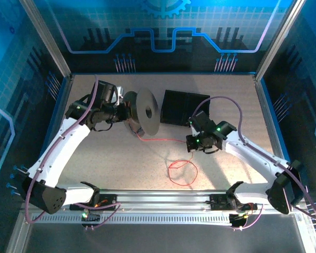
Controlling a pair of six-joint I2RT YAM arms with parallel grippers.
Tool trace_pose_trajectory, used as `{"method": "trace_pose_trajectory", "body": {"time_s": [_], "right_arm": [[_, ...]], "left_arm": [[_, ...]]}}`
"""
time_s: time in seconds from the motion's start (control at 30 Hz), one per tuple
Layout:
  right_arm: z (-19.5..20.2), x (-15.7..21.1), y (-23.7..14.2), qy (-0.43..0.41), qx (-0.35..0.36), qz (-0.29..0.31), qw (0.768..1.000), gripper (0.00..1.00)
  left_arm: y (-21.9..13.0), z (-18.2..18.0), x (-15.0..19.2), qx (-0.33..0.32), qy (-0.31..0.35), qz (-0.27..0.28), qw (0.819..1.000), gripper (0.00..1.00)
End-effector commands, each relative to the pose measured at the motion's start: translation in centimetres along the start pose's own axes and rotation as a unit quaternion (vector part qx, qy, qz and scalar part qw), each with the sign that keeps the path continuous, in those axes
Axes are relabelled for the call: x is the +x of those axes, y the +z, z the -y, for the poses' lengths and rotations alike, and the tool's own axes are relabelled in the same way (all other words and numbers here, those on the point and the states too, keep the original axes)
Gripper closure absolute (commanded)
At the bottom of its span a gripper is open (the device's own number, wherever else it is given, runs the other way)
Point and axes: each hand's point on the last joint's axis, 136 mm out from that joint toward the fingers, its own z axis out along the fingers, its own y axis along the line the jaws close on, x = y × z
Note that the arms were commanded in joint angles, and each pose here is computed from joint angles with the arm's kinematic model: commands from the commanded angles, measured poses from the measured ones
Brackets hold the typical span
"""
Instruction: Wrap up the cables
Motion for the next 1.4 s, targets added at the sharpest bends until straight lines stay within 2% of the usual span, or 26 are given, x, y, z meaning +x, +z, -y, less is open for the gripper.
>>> {"method": "trace_pose_trajectory", "body": {"time_s": [0.0,0.17,0.33,0.5,0.6,0.73,1.0,1.27,1.37], "right_arm": [[1.9,-0.5,0.9,0.002,0.005,-0.014,1.000,1.00],[4.3,-3.1,2.0,0.034,0.010,-0.009,0.999,1.00],[4.8,-6.5,2.5,0.044,0.009,0.000,0.999,1.00],[4.5,-10.8,2.3,0.041,-0.004,0.023,0.999,1.00],[4.6,-13.4,1.1,0.028,-0.002,0.038,0.999,1.00],[4.9,-16.0,-1.2,0.013,-0.004,0.063,0.998,1.00],[-0.4,-17.4,-6.1,-0.067,-0.081,0.105,0.989,1.00],[-7.9,-15.2,-9.0,-0.154,-0.143,0.080,0.975,1.00],[-10.4,-13.8,-9.5,-0.181,-0.155,0.055,0.970,1.00]], "left_arm": [[-3.6,2.1,-0.1,0.054,0.038,0.018,0.998,1.00],[-5.0,2.5,1.1,0.071,0.055,0.020,0.996,1.00],[-5.8,2.9,2.3,0.088,0.080,0.017,0.993,1.00],[-5.4,4.5,4.8,0.109,0.132,-0.014,0.985,1.00],[-4.9,5.0,6.6,0.090,0.183,-0.031,0.979,1.00],[-4.2,3.9,8.0,0.034,0.227,-0.042,0.972,1.00],[-0.4,0.9,8.5,-0.073,0.269,-0.051,0.959,1.00],[3.0,0.2,7.7,-0.125,0.287,-0.062,0.948,1.00],[3.7,-0.9,6.8,-0.172,0.295,-0.058,0.938,1.00]]}}
